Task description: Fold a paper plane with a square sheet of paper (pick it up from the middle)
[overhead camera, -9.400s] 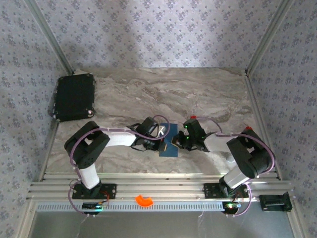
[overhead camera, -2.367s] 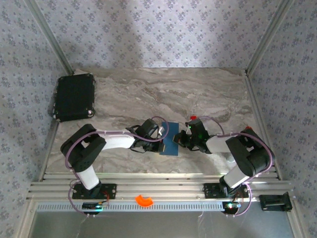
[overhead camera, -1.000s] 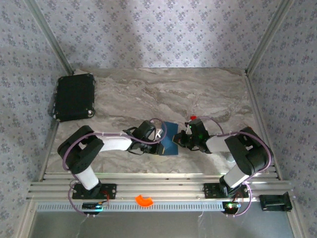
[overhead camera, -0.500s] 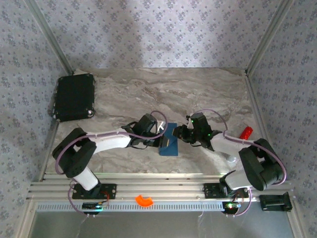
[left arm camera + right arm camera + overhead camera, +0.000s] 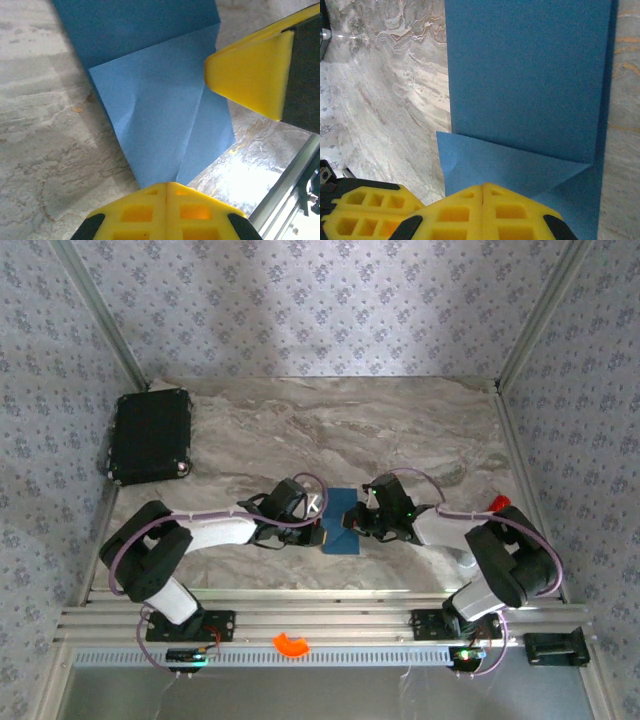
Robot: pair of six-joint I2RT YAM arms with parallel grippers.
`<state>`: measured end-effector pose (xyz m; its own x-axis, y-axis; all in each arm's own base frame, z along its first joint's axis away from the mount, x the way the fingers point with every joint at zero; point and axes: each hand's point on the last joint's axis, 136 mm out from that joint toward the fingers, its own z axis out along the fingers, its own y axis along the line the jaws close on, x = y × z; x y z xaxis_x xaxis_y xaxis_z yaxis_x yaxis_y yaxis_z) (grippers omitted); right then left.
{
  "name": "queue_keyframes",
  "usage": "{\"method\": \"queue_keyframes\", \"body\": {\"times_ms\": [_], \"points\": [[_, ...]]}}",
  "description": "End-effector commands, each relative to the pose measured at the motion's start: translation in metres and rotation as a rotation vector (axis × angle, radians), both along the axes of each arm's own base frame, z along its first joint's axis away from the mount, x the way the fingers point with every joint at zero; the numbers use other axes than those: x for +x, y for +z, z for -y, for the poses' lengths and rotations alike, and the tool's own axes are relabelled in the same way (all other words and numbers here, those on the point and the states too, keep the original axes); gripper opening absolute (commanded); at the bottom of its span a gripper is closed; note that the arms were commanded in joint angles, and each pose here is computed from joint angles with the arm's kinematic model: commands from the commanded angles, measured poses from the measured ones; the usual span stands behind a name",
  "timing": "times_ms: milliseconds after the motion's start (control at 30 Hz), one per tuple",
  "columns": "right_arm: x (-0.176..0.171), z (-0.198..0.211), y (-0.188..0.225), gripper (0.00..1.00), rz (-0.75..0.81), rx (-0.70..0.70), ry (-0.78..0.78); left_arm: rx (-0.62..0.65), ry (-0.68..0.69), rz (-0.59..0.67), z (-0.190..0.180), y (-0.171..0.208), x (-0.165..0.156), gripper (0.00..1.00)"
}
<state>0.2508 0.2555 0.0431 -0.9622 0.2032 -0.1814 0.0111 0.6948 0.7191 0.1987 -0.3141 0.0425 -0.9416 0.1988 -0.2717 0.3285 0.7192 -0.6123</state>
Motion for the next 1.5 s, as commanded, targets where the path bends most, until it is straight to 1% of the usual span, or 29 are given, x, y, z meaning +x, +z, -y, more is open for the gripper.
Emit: {"method": "queue_keyframes", "body": {"times_ms": [0, 267, 500, 700, 800, 933, 1000, 1100, 1300, 1467], "points": [[0.008, -0.011, 0.009, 0.04, 0.014, 0.033, 0.003, -0.020, -0.026, -0.006, 0.012, -0.001, 0.000, 0.02], [0.007, -0.009, 0.001, 0.07, -0.005, 0.019, 0.002, 0.004, -0.032, -0.009, 0.015, -0.011, 0.000, 0.02], [0.011, -0.007, -0.008, 0.08, -0.025, 0.010, -0.015, 0.035, -0.039, -0.006, 0.011, -0.016, -0.003, 0.02], [0.016, -0.009, -0.005, 0.08, -0.019, 0.028, -0.011, 0.051, -0.048, -0.001, 0.010, -0.016, -0.003, 0.02], [0.015, -0.004, -0.015, 0.08, -0.039, -0.003, -0.022, 0.055, -0.050, -0.005, 0.011, -0.019, -0.003, 0.02], [0.006, 0.015, -0.043, 0.06, -0.097, -0.113, -0.050, 0.065, -0.057, -0.009, 0.013, -0.022, -0.004, 0.02], [0.001, 0.022, -0.054, 0.05, -0.118, -0.133, -0.063, 0.070, -0.051, -0.002, 0.012, -0.021, -0.004, 0.03], [-0.003, 0.028, -0.063, 0.04, -0.134, -0.149, -0.069, 0.043, -0.036, 0.012, 0.014, -0.010, -0.003, 0.04], [-0.004, 0.030, -0.065, 0.04, -0.137, -0.146, -0.072, -0.016, -0.030, 0.040, 0.018, 0.015, -0.001, 0.05], [-0.004, 0.031, -0.065, 0.04, -0.136, -0.146, -0.073, -0.020, -0.040, 0.011, 0.016, 0.008, -0.008, 0.04]]}}
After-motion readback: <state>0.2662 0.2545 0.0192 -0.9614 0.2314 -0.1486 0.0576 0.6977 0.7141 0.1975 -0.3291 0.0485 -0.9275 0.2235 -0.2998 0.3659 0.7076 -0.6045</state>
